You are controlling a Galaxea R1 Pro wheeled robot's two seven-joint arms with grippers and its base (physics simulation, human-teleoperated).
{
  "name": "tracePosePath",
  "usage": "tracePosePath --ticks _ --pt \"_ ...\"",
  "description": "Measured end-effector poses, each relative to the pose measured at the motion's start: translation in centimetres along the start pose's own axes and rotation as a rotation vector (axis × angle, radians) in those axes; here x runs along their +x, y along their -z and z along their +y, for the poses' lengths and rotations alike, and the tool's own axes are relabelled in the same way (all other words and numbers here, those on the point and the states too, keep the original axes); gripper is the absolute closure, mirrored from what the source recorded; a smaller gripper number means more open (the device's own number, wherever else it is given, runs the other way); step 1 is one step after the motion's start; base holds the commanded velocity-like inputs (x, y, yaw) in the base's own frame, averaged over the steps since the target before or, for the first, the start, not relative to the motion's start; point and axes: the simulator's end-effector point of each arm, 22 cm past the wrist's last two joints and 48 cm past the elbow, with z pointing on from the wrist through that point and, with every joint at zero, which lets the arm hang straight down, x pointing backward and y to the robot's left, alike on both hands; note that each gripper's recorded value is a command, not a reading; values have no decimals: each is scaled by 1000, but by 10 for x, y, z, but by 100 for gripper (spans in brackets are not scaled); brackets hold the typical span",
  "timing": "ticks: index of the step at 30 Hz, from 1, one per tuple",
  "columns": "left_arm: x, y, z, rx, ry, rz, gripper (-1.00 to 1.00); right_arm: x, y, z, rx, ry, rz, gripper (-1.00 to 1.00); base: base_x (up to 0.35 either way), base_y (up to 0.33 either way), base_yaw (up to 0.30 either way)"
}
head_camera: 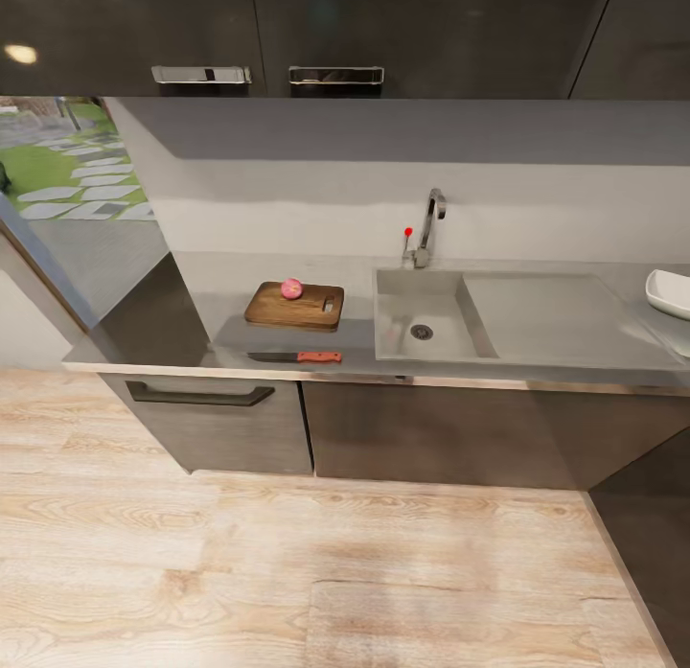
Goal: In the kitchen, take the Vidalia onion out of the sink, dice it on the chopping board with the paring knife, put the diced onion into the bowl on the countertop, then place both the paring knife and the chopping board into the sink.
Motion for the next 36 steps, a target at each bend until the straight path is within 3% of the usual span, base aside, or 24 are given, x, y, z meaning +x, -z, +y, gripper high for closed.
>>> tracePosePath --ticks 6,10,36 --pt "9 5 0 7 -14 11 -100 47 14 13 -21 -14 106 -100 0 0 0" --pt "14 7 2 5 -18 23 -100 60 18 14 -25 -16 134 -100 0 0 0" --pt "23 10 8 -7 -23 46 -100 63 20 15 -25 -18 142 -100 0 0 0"
